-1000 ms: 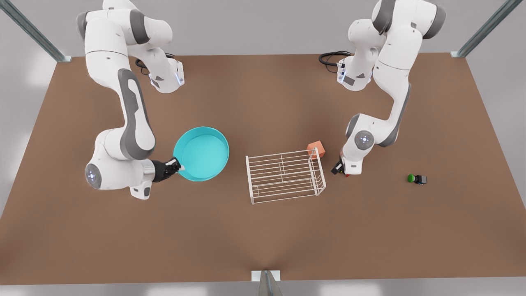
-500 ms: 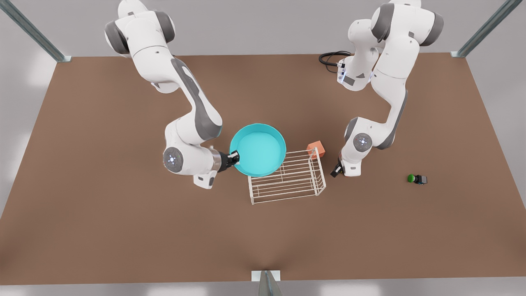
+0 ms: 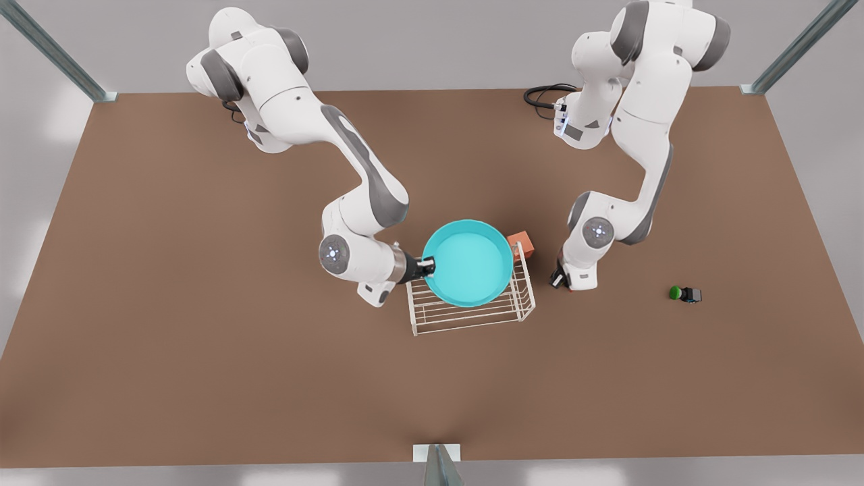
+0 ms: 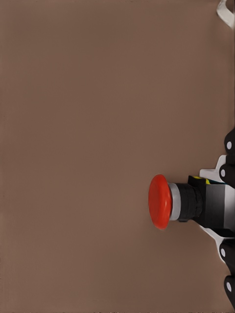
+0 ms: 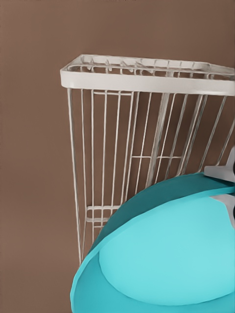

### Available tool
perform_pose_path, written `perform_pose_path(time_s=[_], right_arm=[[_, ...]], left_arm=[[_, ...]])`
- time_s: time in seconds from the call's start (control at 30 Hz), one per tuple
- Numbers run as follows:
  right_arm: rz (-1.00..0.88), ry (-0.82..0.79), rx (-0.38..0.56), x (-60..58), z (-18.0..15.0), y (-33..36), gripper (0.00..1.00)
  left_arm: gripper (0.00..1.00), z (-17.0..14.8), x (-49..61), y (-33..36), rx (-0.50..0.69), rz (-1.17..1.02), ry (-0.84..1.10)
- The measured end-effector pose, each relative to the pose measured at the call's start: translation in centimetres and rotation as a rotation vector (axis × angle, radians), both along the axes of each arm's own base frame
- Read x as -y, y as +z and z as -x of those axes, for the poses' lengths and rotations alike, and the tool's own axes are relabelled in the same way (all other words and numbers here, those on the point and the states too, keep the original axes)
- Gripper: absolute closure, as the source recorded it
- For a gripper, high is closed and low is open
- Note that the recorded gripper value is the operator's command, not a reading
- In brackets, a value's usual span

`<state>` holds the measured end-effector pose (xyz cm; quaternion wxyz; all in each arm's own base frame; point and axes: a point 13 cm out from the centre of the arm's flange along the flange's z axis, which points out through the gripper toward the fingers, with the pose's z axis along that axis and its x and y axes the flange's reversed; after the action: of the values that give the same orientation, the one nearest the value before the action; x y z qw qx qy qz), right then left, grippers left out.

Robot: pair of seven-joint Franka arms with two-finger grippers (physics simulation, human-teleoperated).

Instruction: Place the plate on the shelf with right arm and place the red button switch in the plate with left arm

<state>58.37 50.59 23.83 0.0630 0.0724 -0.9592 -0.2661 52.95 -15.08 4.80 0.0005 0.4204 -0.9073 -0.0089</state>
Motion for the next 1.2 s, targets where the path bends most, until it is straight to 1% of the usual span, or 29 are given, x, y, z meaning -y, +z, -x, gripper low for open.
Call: perform_pose_path(time_s=[0.07, 0.13, 0.17, 0.2, 0.23, 0.3, 0.33, 0.37, 0.43, 0.47, 0.5, 0.53, 0.57, 0.6, 0.67, 0.73, 0.77, 0.9, 0.97, 1.0, 1.03, 1.2], right_arm=[[0.004, -0.031, 0.001, 0.1, -0.6, -0.4, 0.83], [0.007, -0.059, 0.005, 0.2, -1.3, -0.9, 0.83], [0.007, -0.071, 0.009, 0.1, -1.6, -1.0, 0.81], [0.008, -0.081, 0.011, 0.1, -1.8, -1.1, 0.55], [0.01, -0.091, 0.012, 0.1, -2.0, -1.1, 0.0], [0.005, -0.112, 0.022, 0.2, -2.4, -0.1, 0.0], [-0.008, -0.129, 0.048, 0.8, -3.2, 2.5, 0.0], [-0.02, -0.154, 0.109, 2.8, -4.7, 7.5, 0.0], [0.027, -0.208, 0.27, 11.4, -7.8, 19.7, 0.0], [0.087, -0.246, 0.302, 17.3, -9.1, 22.5, 0.0], [0.164, -0.3, 0.31, 24.4, -10.5, 23.5, 0.0], [0.237, -0.354, 0.302, 31.3, -11.4, 23.8, 0.0], [0.306, -0.388, 0.286, 36.9, -11.6, 23.6, 0.0], [0.379, -0.381, 0.259, 40.1, -11.0, 22.7, 0.0], [0.478, -0.341, 0.165, 43.3, -8.4, 20.4, 0.0], [0.52, -0.296, 0.061, 45.3, -4.7, 17.8, 0.0], [0.54, -0.27, 0.03, 45.6, -3.5, 17.0, 0.0], [0.588, -0.211, -0.024, 46.7, -1.5, 16.1, 0.0], [0.598, -0.193, -0.037, 47.0, -1.1, 16.0, 0.0], [0.602, -0.185, -0.042, 47.1, -0.9, 16.0, 0.0], [0.605, -0.177, -0.046, 47.2, -0.8, 15.9, 0.0], [0.614, -0.143, -0.061, 47.3, -0.4, 15.5, 0.0]], left_arm=[[0.73, -0.8, 0.1, 1.2, 0.014, 0.001, 0.006], [0.73, -3.8, 0.4, 4.2, 0.052, 0.004, 0.016], [0.73, -5.1, 0.6, 6.1, 0.069, 0.004, 0.02], [0.73, -6.0, 0.6, 7.9, 0.079, 0.001, 0.023], [0.73, -7.1, 0.7, 9.9, 0.091, -0.001, 0.027], [0.73, -9.3, 0.7, 15.2, 0.124, -0.004, 0.036], [0.73, -9.8, 0.6, 18.1, 0.139, -0.006, 0.041], [0.73, -9.9, 0.9, 21.2, 0.154, 0.003, 0.047], [0.73, -9.4, 4.7, 26.8, 0.162, 0.053, 0.03], [0.73, -8.2, 7.9, 28.3, 0.148, 0.077, 0.0], [0.73, -6.5, 11.3, 28.5, 0.12, 0.093, -0.038], [0.71, -4.9, 14.1, 28.0, 0.087, 0.102, -0.069], [0.71, -3.7, 16.0, 26.9, 0.057, 0.106, -0.085], [0.71, -2.8, 17.7, 25.5, 0.031, 0.109, -0.097], [0.71, -1.8, 20.0, 24.1, 0.01, 0.115, -0.103], [0.71, -3.4, 20.8, 23.9, 0.016, 0.138, -0.071], [0.71, -3.9, 21.1, 23.4, 0.018, 0.148, -0.055], [0.71, -6.4, 23.0, 22.0, 0.043, 0.201, 0.003], [0.45, -6.7, 24.6, 20.8, 0.054, 0.225, 0.016], [0.12, -6.8, 25.1, 20.6, 0.061, 0.236, 0.023], [0.0, -6.8, 25.7, 20.6, 0.069, 0.247, 0.03], [0.0, -7.1, 26.9, 21.7, 0.108, 0.272, 0.051]])
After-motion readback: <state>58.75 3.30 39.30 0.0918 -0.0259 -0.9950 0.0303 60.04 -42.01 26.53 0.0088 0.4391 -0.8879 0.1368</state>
